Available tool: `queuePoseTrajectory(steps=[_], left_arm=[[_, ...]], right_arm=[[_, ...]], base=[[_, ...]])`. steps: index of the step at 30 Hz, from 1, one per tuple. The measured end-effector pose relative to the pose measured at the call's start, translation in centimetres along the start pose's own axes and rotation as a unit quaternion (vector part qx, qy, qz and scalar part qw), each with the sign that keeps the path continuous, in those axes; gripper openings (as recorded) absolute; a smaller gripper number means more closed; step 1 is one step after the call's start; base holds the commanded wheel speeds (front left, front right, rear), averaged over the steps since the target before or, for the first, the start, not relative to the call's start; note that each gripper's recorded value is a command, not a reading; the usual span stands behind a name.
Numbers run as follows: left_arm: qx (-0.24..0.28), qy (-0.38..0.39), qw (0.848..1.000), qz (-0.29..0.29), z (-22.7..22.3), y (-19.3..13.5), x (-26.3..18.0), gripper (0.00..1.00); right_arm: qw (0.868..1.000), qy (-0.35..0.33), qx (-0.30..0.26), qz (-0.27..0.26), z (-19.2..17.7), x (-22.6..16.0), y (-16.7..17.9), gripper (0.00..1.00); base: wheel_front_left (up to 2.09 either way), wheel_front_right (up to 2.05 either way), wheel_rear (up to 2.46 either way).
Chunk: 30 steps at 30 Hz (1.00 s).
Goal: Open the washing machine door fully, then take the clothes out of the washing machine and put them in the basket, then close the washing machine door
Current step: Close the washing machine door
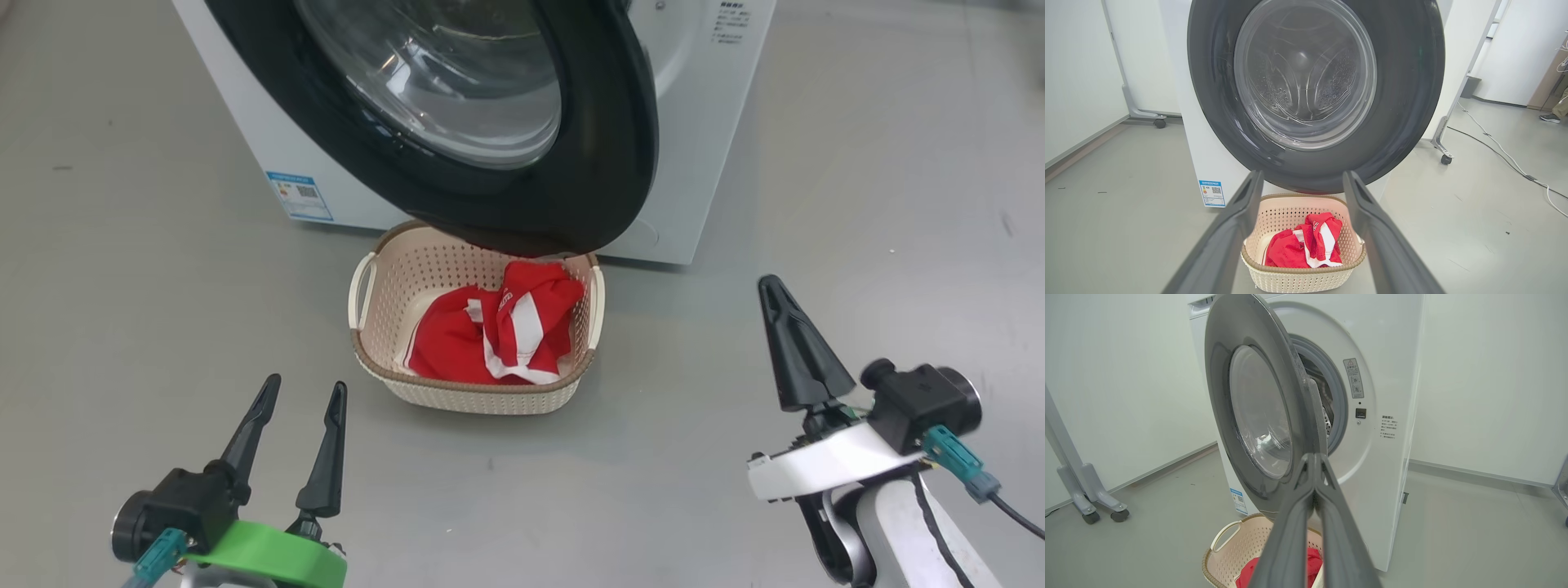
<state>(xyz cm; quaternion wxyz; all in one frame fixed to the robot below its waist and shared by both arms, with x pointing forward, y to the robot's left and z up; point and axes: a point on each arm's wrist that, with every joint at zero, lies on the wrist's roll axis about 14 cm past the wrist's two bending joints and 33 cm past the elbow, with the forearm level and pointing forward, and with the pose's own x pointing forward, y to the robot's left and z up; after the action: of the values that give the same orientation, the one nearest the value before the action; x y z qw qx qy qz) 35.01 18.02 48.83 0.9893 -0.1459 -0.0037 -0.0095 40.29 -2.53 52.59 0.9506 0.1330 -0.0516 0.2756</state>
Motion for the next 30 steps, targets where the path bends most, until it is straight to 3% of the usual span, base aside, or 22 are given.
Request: queuePoseTrajectory(steps=[16,30], left_arm=[[-0.011,0.018,1.000,0.021,-1.5,0.4,1.3,1.00],[0.000,0.038,0.997,0.067,-2.9,3.4,2.8,1.00]], right_arm=[[0.986,0.033,-0.044,0.155,-2.3,6.9,4.6,0.00],[0.983,0.037,-0.037,0.179,-5.1,13.8,2.4,0.00]], base=[[0.00,0.00,0.00],[0.00,0.00,0.00]])
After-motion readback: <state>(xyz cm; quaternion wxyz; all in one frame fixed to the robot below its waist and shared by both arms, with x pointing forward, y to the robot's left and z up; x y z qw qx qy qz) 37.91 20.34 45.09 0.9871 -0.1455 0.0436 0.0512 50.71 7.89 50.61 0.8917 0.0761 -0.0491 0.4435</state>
